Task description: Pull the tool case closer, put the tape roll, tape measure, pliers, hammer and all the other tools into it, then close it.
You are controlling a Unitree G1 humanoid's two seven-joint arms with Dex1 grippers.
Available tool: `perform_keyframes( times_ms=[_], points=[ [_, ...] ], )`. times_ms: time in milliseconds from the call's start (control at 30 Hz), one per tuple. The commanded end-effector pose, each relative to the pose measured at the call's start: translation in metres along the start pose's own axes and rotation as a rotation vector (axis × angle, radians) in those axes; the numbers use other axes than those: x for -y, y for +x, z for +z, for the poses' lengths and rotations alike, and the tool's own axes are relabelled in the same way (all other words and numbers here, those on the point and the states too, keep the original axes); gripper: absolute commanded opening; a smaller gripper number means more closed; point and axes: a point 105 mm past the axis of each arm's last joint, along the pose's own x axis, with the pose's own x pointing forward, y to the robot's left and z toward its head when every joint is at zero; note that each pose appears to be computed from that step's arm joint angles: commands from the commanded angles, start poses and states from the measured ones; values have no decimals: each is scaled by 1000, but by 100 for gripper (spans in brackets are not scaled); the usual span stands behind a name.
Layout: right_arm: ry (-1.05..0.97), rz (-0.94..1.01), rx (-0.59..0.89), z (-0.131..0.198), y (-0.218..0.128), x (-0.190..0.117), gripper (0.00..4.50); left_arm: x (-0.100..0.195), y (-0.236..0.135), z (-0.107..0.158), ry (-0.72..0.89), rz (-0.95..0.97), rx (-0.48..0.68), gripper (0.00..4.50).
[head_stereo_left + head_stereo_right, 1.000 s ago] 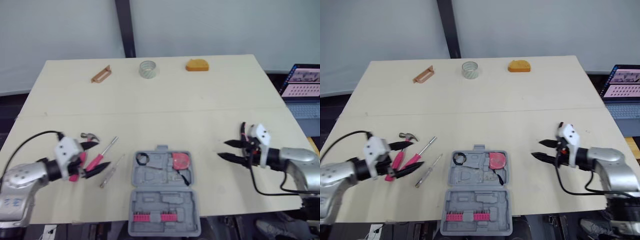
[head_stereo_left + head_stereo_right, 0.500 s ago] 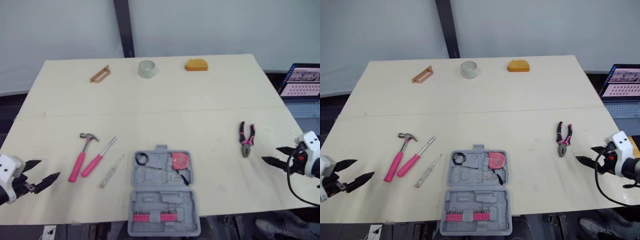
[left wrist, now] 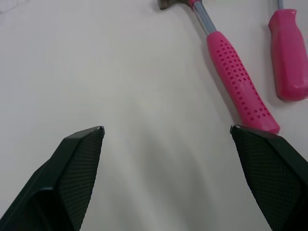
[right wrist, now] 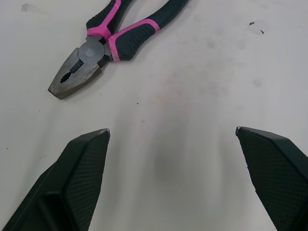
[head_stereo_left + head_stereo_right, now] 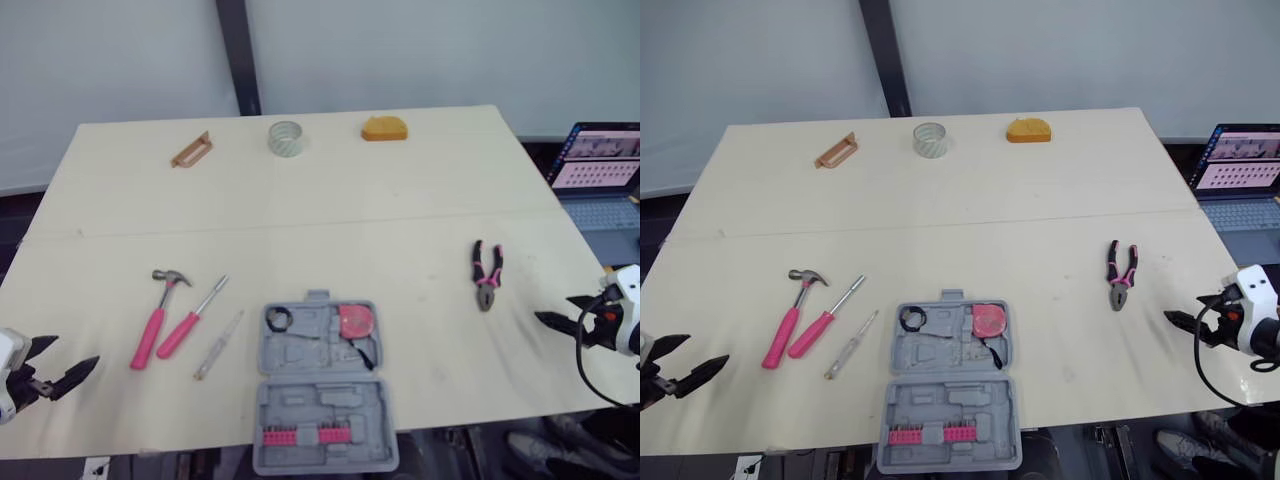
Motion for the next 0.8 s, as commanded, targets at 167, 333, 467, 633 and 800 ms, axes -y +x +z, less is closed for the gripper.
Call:
perform_keyframes(
  times_ms=[167,333,467,633,800],
  points=[
    [35,-118,128,27,14,-14,444,51,37,71,188,-234,158,450],
    [46,-223,151,40,33,-42,444,103,66,114,254,-432,274,450],
    [113,-329,197,51,45,-56,444,151,87,144,321,-614,363,450],
    [169,-424,209,51,52,-68,444,205,104,178,408,-818,482,450],
    [200,-491,200,44,56,-76,444,240,113,205,440,-921,589,450]
  ],
)
